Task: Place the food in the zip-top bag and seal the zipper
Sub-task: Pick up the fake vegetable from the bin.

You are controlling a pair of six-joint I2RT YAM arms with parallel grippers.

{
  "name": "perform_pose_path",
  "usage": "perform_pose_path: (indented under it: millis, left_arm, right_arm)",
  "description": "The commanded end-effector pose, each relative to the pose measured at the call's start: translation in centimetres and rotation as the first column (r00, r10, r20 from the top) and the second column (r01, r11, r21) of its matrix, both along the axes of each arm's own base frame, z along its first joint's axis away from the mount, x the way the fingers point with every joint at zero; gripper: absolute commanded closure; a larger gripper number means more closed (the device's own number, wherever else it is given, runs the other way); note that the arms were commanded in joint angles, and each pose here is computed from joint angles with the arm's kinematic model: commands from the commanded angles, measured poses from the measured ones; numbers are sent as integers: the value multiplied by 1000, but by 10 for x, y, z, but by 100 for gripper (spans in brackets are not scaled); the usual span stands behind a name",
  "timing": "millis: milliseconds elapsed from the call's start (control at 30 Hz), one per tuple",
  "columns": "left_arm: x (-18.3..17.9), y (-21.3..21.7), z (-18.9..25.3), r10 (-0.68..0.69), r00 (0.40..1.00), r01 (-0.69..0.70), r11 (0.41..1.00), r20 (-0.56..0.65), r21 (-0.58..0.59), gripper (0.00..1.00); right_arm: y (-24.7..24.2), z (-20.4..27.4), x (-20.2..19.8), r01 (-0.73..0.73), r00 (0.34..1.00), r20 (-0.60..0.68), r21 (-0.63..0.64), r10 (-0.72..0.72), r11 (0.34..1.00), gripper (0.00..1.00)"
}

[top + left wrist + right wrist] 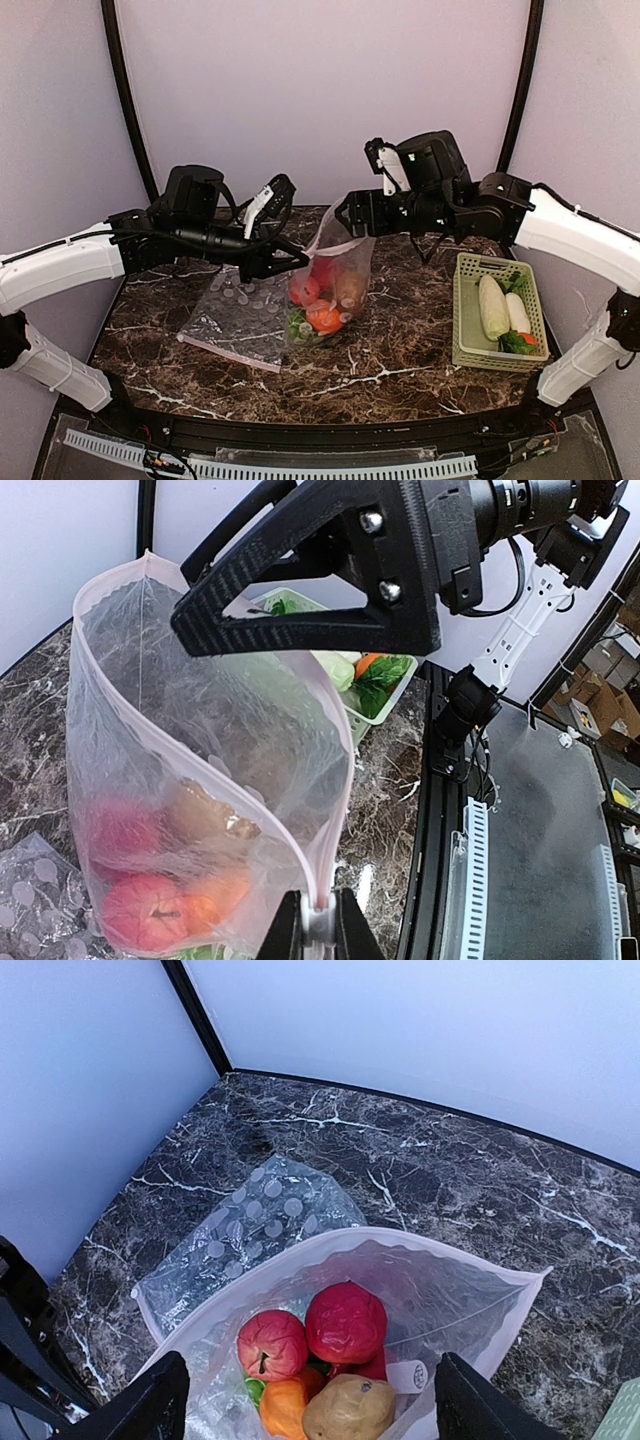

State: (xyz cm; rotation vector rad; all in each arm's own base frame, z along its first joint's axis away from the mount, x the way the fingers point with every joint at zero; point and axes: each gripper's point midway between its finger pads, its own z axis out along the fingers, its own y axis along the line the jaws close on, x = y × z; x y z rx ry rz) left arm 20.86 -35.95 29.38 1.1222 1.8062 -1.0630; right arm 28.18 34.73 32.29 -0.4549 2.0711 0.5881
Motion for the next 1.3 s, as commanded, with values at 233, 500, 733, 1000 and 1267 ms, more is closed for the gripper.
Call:
perform_pose_path:
  millis: [233,500,733,1000,1267]
  left_arm:
    - [3,12,7,100,994,-101,994,-35,-31,99]
    - [7,17,-7,159,983,-158,987,-88,10,99]
    - [9,18,-3,176,979,-177,984,-101,3,99]
    - [10,15,-2,173,978,-174,985,-114,-4,99]
    - [7,14,4,151,982,-154,988,-109,-13,99]
  right_arm:
    - [-69,32,-34,93,994,-52,14,-92,996,11]
    - [-157,-19,-31,330,913,-218,-100,-344,939,11]
    - [-220,-89,-23,473,782,-378,-159,-496,867,11]
    - [-270,-172,-25,584,616,-571,-130,-542,801,12]
    - [-307,-210,-22,685,512,-602,-144,-612,715,13]
